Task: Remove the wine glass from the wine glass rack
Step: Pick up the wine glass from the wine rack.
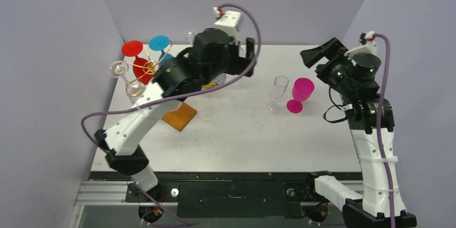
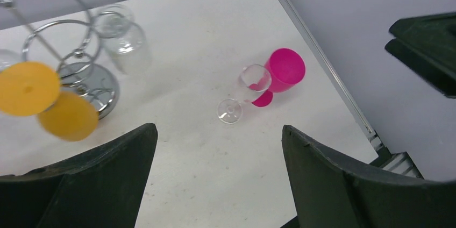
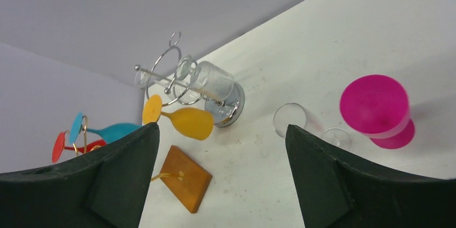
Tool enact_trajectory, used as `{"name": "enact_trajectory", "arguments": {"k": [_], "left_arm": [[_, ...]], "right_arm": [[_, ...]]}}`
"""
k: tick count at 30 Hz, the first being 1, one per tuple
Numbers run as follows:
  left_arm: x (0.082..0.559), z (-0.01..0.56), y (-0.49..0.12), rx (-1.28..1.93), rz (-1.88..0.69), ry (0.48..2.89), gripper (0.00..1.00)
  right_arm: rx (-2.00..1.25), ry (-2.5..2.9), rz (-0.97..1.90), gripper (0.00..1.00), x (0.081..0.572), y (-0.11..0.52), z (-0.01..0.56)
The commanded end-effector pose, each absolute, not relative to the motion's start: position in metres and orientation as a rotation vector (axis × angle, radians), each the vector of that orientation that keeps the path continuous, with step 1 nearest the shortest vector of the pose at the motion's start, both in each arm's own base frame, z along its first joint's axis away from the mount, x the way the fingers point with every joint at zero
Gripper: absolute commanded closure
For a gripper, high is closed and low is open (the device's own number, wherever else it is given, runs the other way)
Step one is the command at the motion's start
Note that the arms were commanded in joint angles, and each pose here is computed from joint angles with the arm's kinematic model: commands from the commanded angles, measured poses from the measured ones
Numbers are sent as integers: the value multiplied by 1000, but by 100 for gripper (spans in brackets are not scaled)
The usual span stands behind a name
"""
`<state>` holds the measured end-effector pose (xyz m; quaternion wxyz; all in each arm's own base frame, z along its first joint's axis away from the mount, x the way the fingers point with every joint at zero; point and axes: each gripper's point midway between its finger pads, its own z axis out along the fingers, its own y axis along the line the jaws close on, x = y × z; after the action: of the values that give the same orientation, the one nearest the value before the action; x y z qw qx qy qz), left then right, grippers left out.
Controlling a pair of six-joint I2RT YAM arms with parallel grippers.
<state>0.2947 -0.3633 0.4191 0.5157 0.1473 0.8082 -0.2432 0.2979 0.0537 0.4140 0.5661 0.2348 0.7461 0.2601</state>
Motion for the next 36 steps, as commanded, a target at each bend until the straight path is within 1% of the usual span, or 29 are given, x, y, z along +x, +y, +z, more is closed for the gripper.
{"name": "enact_trajectory", "arguments": {"k": [1,4,7,10,13,16,17,18,19,20,21,23,24,25,30,36], "left_arm": [[293,449,-275,156,-512,1885,16],[290,456,-225,65,-477,1869,16],[276,461,-182,-6,-439,1847,16],[266,454,-150,-62,-374,1856,16],[253,442,-117,-131,-292,1872,16],[239,434,-94,-174,-260,1879,16],[238,430,-88,-188,-238,1884,16],[233,428,-81,-198,-222,1887,16],[232,428,-75,-218,-199,1882,16],[228,427,-69,-228,-190,1879,16],[226,427,-65,-240,-178,1874,16],[221,426,-58,-258,-168,1865,16],[219,426,-54,-267,-161,1859,16],[218,426,-52,-271,-156,1857,16],[210,432,-43,-291,-162,1824,16],[205,437,-39,-292,-169,1807,16]], "right_arm": [[480,1770,653,18,319,93,412],[414,1790,770,18,325,137,412],[311,1848,904,19,323,199,405],[212,1887,1016,20,313,260,402],[144,1893,1120,21,301,305,408],[62,1927,1264,26,282,357,403],[56,1913,1304,28,280,367,410],[23,1944,1328,30,274,385,402],[19,1931,1362,33,270,393,410],[-6,1957,1386,35,265,408,402],[-7,1940,1428,39,262,416,410],[-31,1952,1494,44,251,436,409],[-39,1972,1507,46,251,446,402],[-43,1963,1538,47,247,452,408],[-58,2003,1600,54,243,482,398],[-32,2031,1613,60,246,495,387]]}}
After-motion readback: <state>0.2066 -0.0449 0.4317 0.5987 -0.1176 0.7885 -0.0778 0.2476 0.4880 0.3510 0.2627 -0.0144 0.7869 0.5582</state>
